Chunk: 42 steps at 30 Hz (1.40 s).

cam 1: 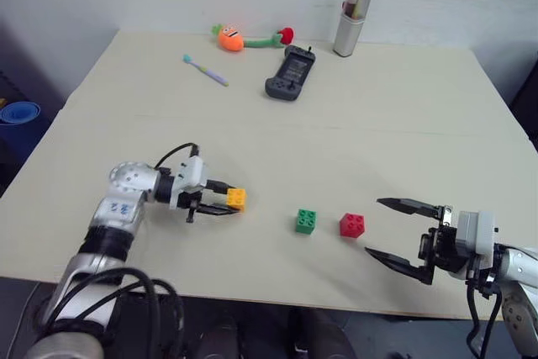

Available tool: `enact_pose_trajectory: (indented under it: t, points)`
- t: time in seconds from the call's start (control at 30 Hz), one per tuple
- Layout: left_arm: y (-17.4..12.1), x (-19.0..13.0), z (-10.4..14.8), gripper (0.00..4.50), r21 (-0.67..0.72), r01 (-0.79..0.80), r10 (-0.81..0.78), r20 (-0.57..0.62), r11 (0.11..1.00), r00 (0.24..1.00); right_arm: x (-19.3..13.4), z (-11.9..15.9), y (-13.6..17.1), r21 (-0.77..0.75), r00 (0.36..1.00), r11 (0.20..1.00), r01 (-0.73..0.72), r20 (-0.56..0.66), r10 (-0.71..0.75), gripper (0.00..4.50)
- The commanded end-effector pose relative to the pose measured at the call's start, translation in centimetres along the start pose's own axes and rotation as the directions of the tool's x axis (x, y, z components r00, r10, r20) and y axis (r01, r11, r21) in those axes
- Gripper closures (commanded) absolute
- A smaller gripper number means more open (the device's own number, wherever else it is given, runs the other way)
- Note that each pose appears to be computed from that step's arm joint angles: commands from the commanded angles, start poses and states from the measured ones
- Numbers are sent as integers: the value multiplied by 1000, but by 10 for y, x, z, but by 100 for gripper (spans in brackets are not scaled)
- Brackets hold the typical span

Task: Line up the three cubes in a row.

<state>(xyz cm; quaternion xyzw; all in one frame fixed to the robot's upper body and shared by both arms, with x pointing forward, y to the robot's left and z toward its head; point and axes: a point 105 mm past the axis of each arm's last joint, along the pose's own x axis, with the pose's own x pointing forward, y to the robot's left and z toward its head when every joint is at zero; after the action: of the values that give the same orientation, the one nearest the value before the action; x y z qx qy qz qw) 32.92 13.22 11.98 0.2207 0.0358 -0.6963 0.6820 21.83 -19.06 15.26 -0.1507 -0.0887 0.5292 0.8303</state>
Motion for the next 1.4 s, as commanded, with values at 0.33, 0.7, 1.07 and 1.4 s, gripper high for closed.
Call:
enact_pose_trajectory:
  t: [0.33, 0.7, 1.07, 1.4]
  points:
    - [-8, 20, -14, 301, 15, 149, -149, -23, 989, 989, 1, 10, 3, -8, 1000, 1000, -2, -1, 2, 0]
    - [-16, 20, -16, 227, 3, 145, -145, -4, 989, 989, 1, 6, 1, 2, 1000, 1000, 8, -7, -8, 0]
    - [-27, -70, -8, 22, -27, -86, 83, -82, 996, 993, -18, 22, -8, -17, 999, 1000, -9, -48, 8, 0]
    - [-45, -120, 21, 22, -52, -265, 257, -127, 963, 958, -60, 14, -16, -65, 958, 994, -92, -278, 71, 0]
